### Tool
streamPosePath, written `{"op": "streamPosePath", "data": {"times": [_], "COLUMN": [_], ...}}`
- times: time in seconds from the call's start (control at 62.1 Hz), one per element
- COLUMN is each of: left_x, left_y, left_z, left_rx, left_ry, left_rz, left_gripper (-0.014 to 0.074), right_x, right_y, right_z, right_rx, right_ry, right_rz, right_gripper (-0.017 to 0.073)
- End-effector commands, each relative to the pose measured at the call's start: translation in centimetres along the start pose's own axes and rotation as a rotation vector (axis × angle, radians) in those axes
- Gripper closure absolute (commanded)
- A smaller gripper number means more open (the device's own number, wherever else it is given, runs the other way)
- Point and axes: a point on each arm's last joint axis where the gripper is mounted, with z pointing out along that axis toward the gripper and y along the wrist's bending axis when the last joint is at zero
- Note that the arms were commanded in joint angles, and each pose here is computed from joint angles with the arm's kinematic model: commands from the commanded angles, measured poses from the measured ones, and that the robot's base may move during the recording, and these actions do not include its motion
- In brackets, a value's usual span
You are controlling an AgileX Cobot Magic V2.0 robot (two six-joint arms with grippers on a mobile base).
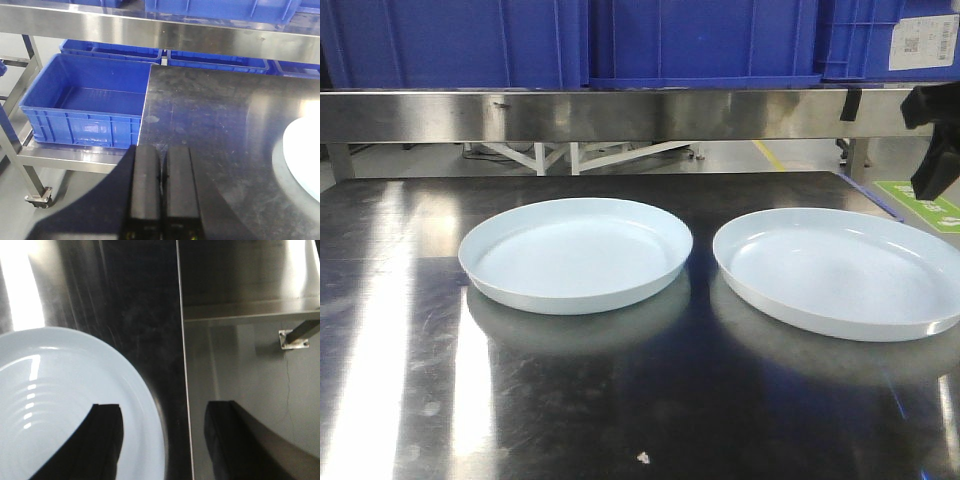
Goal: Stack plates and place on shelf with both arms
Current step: 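Lower the right gripper and grasp the rim of the other plate, then lift the plate and lower it onto the centered plate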
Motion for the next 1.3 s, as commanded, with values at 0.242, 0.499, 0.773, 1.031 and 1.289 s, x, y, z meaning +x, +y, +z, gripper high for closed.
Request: {"op": "streamPosePath", "data": {"times": [0.242,0.499,0.773,1.031,1.289], "left_x": [-1.5,-1.5,-1.5,-1.5,-1.5], "left_y": [-0.3,-0.3,-0.3,-0.3,-0.3], "left_z": [-0.4,-0.4,-0.4,-0.4,-0.4], "left_rx": [0.030,0.030,0.030,0.030,0.030], "left_ry": [-0.103,-0.103,-0.103,-0.103,-0.103], "left_rz": [0.008,0.008,0.008,0.008,0.008], "left_gripper": [0.0505,0.0505,0.0505,0.0505,0.0505], "right_x": [-0.8,-0.4,-0.1,0.1,-2.0], "right_y": [0.2,0.1,0.0,0.0,0.3], "right_z": [0.6,1.2,1.9,2.3,0.9], "right_rx": [-0.001,0.004,0.009,0.012,0.014], "right_ry": [0.000,0.031,0.060,0.075,0.025], "right_rz": [-0.003,-0.002,-0.002,-0.003,-0.035], "right_gripper": [0.0083,0.0083,0.0083,0.0277,0.0510]}}
